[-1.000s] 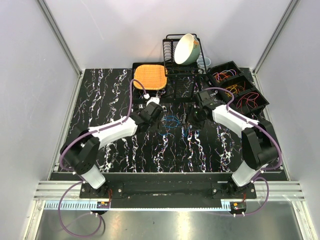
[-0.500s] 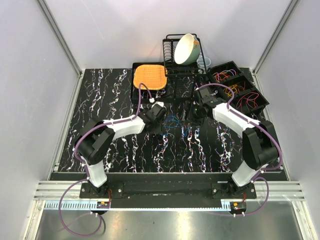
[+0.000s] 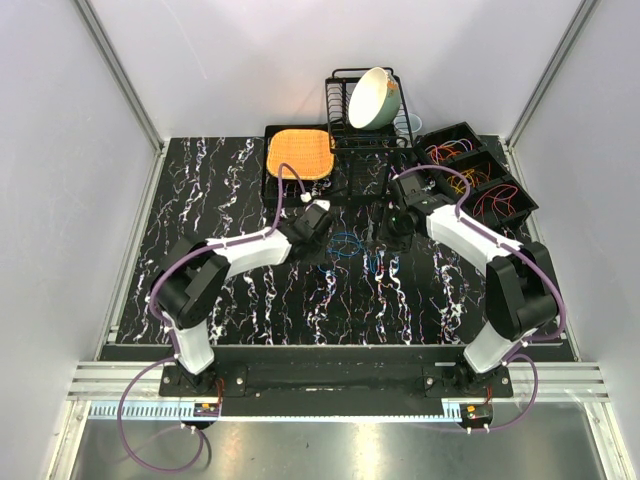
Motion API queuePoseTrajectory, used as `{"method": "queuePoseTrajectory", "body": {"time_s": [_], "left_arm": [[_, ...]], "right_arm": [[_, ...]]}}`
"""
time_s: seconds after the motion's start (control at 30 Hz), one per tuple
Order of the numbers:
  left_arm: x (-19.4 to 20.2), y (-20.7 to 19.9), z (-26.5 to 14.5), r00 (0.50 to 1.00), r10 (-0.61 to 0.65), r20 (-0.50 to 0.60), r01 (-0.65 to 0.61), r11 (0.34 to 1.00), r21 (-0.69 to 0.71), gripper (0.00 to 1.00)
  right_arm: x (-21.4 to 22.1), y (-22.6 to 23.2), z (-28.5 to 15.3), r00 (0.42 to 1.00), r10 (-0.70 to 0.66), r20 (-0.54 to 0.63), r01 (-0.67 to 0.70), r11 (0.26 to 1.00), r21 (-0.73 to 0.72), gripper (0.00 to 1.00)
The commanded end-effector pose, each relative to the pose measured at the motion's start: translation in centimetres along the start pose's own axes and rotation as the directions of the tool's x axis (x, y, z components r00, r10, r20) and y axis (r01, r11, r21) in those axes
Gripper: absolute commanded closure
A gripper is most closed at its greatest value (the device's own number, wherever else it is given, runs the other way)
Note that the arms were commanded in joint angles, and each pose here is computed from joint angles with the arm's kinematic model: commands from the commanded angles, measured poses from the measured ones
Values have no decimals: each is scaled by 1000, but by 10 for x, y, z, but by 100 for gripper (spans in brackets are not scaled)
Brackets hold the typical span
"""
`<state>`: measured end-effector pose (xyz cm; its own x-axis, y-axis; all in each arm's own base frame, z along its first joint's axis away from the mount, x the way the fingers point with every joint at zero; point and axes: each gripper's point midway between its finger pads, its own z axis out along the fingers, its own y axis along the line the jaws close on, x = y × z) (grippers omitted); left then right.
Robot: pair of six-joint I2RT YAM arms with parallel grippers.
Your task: Untangle the cables
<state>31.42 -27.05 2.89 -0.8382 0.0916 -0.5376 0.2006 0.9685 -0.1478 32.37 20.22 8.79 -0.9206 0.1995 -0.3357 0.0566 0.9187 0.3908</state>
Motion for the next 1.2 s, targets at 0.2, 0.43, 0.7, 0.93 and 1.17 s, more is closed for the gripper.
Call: {"method": "queuePoseTrajectory", "body": {"time_s": [0.2,0.43,0.7,0.93,1.17], "left_arm": [[-71,-32,-88,977,40,207,-50,998,45,100],[-74,-34,-94,977,41,210,-50,998,37,100],[-69,-30,-94,978,37,203,-44,999,29,100],[-65,-28,-91,979,37,200,-43,999,26,100],[-63,-28,-89,980,36,197,-42,999,26,100]], "right_arm": [[-42,0,-49,988,11,152,-7,1000,-29,28],[-13,5,-27,998,50,36,-45,992,-117,31],[3,2,-10,999,42,-17,-44,990,-132,34],[17,-6,8,998,27,-59,-33,994,-106,36],[32,-4,23,995,18,-100,-28,995,-101,44]]}}
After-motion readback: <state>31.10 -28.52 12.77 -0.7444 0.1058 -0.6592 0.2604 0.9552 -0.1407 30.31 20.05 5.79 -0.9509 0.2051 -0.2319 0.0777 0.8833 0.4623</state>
